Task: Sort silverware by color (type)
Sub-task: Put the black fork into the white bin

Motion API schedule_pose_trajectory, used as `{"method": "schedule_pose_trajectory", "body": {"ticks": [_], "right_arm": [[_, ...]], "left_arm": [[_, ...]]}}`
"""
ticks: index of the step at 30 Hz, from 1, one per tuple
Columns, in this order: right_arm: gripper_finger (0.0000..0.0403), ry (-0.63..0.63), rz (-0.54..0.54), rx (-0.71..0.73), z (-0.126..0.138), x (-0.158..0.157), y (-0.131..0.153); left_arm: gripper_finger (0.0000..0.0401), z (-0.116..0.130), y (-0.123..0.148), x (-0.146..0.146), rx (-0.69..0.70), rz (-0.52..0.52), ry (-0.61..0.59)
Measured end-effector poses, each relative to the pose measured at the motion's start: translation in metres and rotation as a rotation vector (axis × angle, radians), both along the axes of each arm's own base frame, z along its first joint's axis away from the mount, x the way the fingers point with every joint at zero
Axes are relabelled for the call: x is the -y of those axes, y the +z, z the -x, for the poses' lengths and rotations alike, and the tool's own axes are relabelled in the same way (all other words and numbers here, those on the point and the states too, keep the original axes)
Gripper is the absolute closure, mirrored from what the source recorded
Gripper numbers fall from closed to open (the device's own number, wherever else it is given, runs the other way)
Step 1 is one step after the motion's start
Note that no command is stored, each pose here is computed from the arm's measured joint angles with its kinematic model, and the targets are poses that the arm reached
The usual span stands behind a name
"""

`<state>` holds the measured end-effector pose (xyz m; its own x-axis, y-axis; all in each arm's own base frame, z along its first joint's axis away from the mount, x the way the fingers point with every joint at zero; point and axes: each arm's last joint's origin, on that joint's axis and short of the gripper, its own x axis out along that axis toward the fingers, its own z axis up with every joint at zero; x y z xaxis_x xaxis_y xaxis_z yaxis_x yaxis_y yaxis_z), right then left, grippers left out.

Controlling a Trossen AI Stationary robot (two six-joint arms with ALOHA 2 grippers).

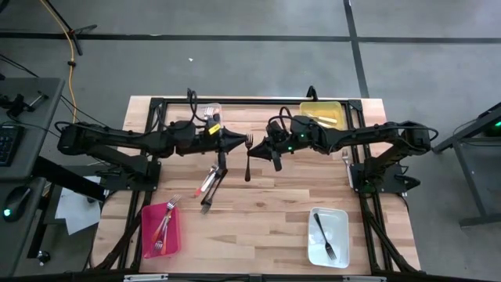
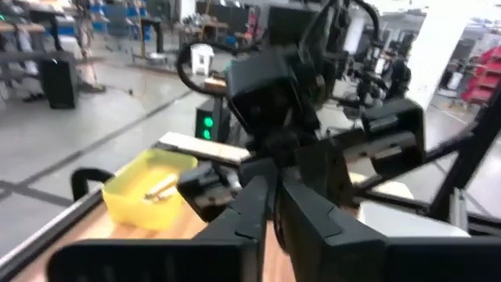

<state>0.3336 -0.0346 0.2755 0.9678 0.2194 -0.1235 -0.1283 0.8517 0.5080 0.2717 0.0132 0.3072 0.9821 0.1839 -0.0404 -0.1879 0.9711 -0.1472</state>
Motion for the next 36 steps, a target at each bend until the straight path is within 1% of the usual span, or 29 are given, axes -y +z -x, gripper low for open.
{"method": "schedule_pose_trajectory", "body": {"ticks": [5,8,10,13,16,17,22,25,27,29,32,34,36], "right_arm": [[0.0402,0.031,0.011,0.007,0.001,0.003,0.0],[0.0402,0.033,0.014,0.002,0.002,0.006,0.001],[0.0402,0.035,0.04,-0.015,0.007,0.009,0.003],[0.0403,0.012,0.094,-0.042,0.021,0.017,0.012],[0.0403,-0.019,0.141,-0.056,0.038,0.025,0.024],[0.0403,-0.035,0.152,-0.061,0.044,0.027,0.028],[0.0403,-0.113,0.184,-0.074,0.076,0.03,0.037],[0.0403,-0.146,0.193,-0.105,0.095,0.026,0.036],[0.0403,-0.17,0.197,-0.133,0.107,0.022,0.033],[0.0403,-0.194,0.198,-0.142,0.118,0.017,0.031],[0.0403,-0.207,0.179,-0.124,0.131,0.011,0.03],[0.0403,-0.21,0.179,-0.117,0.137,0.008,0.029],[0.0403,-0.209,0.184,-0.11,0.139,0.006,0.03]], "left_arm": [[0.0315,0.001,-0.002,0.001,-0.016,0.054,-0.037],[0.0274,0.008,0.003,0.001,-0.018,0.056,-0.035],[0.025,0.017,0.008,0.001,-0.028,0.055,-0.023],[0.0221,0.04,0.018,0.0,-0.058,0.029,-0.006],[0.0206,0.063,0.027,-0.001,-0.065,0.021,0.026],[0.0205,0.069,0.029,-0.001,-0.048,0.024,0.033],[0.0209,0.092,0.025,0.0,0.021,0.059,0.041],[0.0216,0.098,0.015,0.001,0.064,0.094,0.032],[0.0221,0.098,0.009,0.001,0.098,0.1,0.014],[0.0231,0.097,0.003,0.001,0.098,0.1,0.01],[0.0262,0.096,0.0,0.001,0.073,0.087,0.01],[0.0296,0.096,0.0,0.001,0.067,0.065,0.01],[0.034,0.096,0.0,0.001,0.064,0.043,0.01]]}}
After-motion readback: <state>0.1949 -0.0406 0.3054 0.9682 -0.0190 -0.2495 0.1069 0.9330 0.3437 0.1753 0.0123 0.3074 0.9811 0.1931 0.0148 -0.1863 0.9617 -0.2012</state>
